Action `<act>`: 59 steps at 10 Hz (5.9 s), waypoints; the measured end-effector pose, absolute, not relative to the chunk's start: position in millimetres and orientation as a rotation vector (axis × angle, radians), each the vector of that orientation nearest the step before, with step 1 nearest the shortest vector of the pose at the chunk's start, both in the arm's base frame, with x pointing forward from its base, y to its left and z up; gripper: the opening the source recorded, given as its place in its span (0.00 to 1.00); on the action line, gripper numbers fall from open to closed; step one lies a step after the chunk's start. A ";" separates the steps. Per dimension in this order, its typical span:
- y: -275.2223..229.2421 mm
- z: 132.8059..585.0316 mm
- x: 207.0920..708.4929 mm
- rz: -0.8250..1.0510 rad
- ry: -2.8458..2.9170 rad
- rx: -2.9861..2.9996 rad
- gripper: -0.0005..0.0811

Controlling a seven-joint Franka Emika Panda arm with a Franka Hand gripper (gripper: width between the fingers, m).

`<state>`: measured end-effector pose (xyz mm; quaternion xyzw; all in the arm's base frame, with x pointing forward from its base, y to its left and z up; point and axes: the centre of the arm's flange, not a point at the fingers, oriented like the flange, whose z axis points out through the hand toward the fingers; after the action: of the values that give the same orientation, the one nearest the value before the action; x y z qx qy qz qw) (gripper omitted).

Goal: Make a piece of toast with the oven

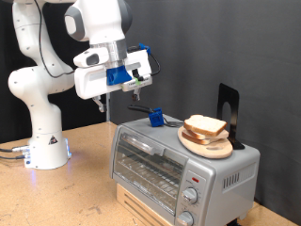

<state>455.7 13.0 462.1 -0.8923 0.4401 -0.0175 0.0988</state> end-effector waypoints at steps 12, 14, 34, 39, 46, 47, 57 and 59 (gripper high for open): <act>13.9 361.9 446.8 -0.091 1.448 -2.745 1.00; -10.7 357.5 446.7 -0.121 1.522 -2.757 1.00; -114.9 187.3 455.9 -0.195 1.892 -2.776 1.00; -95.8 195.6 459.9 -0.113 1.738 -2.750 1.00; -84.5 250.2 452.2 -0.048 1.481 -2.549 1.00; -85.4 265.4 451.0 -0.067 1.398 -2.508 1.00; -80.6 335.0 441.5 0.192 0.925 -2.323 1.00; -82.1 348.6 448.7 0.199 0.893 -2.355 1.00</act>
<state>448.7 -82.1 348.6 -0.8883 0.3370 0.0750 0.3028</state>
